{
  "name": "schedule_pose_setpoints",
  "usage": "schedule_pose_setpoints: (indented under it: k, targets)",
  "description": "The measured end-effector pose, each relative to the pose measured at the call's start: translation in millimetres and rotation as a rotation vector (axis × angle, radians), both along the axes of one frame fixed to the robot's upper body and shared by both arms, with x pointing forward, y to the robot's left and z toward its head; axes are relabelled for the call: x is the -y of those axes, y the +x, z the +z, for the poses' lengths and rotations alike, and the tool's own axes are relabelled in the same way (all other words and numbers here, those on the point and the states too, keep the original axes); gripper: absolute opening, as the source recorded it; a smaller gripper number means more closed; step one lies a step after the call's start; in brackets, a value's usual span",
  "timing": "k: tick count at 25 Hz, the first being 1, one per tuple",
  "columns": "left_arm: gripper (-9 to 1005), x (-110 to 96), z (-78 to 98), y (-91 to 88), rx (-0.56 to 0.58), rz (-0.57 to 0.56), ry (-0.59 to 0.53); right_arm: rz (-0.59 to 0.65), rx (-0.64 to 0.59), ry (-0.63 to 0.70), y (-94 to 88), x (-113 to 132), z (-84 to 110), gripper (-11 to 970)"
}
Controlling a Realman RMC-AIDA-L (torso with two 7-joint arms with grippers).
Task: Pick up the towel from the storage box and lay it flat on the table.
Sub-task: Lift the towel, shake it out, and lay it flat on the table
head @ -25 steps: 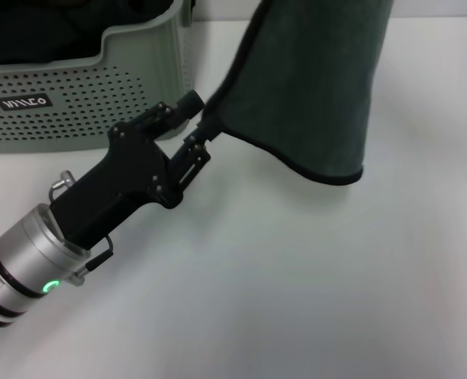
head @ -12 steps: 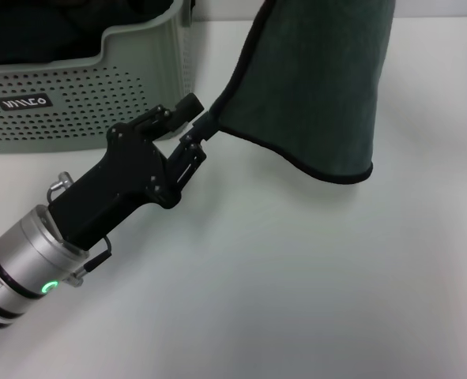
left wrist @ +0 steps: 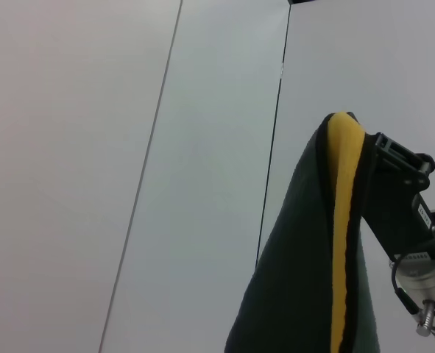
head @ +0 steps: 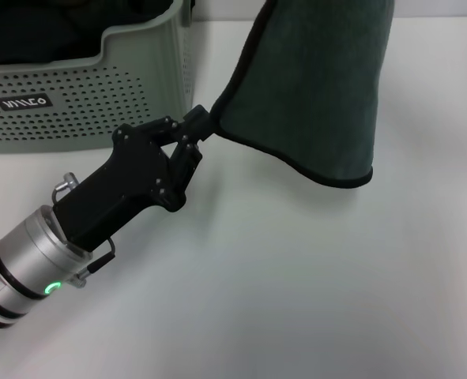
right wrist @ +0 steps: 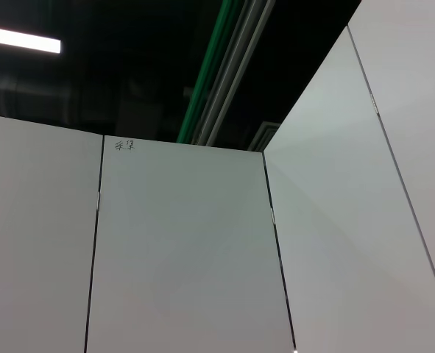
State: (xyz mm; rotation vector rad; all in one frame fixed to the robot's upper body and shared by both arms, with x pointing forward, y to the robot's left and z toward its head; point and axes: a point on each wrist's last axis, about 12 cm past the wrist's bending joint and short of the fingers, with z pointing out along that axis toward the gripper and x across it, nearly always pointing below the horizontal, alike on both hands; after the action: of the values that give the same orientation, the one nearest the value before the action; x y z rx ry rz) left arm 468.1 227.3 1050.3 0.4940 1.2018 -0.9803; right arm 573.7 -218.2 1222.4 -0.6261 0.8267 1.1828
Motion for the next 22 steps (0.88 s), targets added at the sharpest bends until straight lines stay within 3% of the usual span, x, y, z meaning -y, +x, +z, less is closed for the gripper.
schedule_pose_setpoints:
  k: [6, 17, 22]
  targets:
    - [40, 1.3, -0.3, -0.9, 0.000, -0.017, 0.007, 0.001, 0.000, 0.001, 0.1, -0.4, 0.2, 16]
    - [109, 2.3, 0.0, -1.1, 0.004, -0.029, 0.009, 0.004, 0.001, 0.002, 1.1, -2.3, 0.8, 17]
    - [255, 2.3, 0.0, -0.9, 0.003, -0.028, 0.010, 0.005, 0.000, 0.003, 0.9, -3.2, 0.6, 17]
